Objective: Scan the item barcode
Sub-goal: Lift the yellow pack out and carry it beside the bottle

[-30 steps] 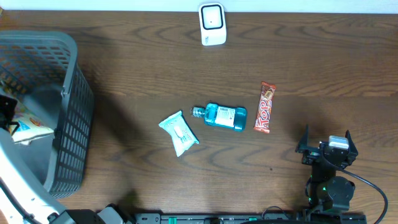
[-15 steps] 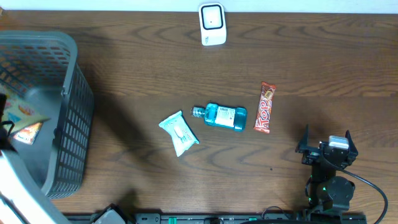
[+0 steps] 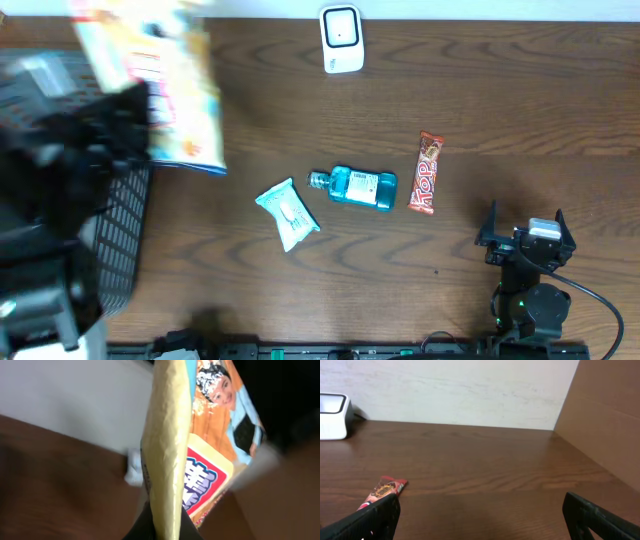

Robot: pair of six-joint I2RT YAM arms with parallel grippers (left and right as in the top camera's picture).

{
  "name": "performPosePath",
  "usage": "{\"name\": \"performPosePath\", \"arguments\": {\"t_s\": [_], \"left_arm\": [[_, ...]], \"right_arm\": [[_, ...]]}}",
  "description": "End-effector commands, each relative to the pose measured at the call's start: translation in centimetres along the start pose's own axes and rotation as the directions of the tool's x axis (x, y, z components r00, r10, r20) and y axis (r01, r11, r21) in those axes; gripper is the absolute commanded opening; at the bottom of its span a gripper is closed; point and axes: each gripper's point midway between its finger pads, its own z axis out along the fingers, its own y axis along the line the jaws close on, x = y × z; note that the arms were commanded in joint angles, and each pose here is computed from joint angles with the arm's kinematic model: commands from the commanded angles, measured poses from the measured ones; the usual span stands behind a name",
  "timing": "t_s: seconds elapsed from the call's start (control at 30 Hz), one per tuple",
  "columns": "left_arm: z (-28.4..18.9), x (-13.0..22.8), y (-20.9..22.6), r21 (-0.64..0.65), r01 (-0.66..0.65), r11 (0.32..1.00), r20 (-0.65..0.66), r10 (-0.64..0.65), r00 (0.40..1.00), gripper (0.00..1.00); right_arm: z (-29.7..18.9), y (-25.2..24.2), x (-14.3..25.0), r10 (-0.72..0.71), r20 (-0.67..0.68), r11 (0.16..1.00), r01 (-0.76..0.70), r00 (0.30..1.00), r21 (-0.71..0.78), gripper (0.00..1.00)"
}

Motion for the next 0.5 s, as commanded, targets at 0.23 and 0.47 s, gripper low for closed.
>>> {"name": "performPosePath", "arguments": {"t_s": [0.23,0.47], "left_arm": [[11.9,18.6,-5.4,0.252,-0.088,0.964,-0.547,0.217,0.809,0.07],[13.8,29.9,-3.9,0.258,-0.104,0.961,-0.794,0.272,0.543,0.07]], "right_arm": [[0.0,0.0,0.1,-0.011,-0.003,1.0,0.011,1.0,0.001,0.99],[0.0,0.0,0.1,-0.011,-0.003,1.0,0.011,1.0,0.001,0.99]]}}
